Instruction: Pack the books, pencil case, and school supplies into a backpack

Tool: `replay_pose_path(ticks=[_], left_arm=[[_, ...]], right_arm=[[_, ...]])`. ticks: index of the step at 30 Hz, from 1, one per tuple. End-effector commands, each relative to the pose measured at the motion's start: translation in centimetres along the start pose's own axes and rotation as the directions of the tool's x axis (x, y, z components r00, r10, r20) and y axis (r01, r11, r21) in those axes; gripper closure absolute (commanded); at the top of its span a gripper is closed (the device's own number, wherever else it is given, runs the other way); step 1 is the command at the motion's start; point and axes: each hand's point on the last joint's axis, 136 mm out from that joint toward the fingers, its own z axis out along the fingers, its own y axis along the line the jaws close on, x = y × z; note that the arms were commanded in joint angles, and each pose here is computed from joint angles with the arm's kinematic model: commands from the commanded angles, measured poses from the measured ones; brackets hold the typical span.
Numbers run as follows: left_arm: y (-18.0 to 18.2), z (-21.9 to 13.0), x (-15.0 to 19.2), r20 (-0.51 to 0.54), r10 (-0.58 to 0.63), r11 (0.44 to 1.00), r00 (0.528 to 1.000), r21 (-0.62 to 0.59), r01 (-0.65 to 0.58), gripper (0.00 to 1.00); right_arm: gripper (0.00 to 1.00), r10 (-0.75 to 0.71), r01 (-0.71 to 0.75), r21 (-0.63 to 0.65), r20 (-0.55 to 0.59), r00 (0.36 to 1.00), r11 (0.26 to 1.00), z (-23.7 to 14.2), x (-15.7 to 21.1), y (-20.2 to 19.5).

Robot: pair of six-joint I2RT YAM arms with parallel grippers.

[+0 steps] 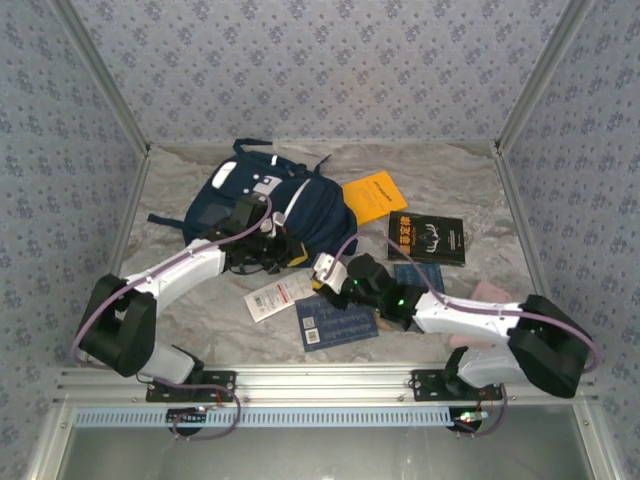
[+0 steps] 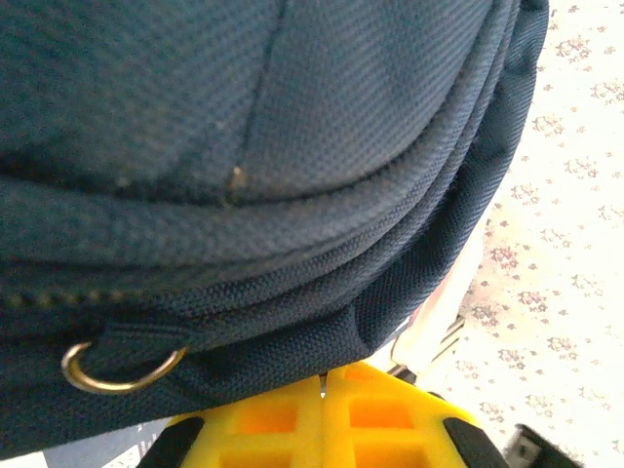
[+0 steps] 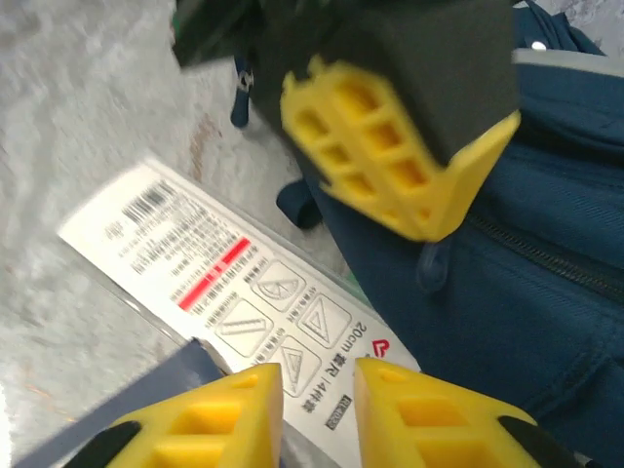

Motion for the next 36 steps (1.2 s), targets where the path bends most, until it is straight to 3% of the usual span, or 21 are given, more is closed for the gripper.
replay_pose_path(ticks=[1,17,27,36], left_arm=[[-2.4,-0.3,-0.8,0.007,0.024,0.995,1.0,0.093,-0.025,1.0],[-2.2,-0.2,-0.6,-0.011,0.012,0.995,1.0,0.096,-0.011,1.0],[-2.0,-0.2,-0.5,-0.009,0.001,0.995,1.0,0.097,0.0,1.0],[-2.0,-0.2,-0.4,-0.013,-0.005,0.995,1.0,0.101,0.006,1.0]], right_arm=[[0.69,-0.156,0.133,0.17,0.129,0.979,0.976,0.6,-2.3,-2.4],[0.75,-0.202,0.169,0.309,0.079,0.976,0.936,3.5,-1.9,-5.3],[0.79,-0.205,0.168,0.303,0.094,0.974,0.938,3.9,-3.0,-5.6],[0.99,-0.194,0.164,0.299,0.071,0.979,0.94,4.5,-2.8,-5.8]])
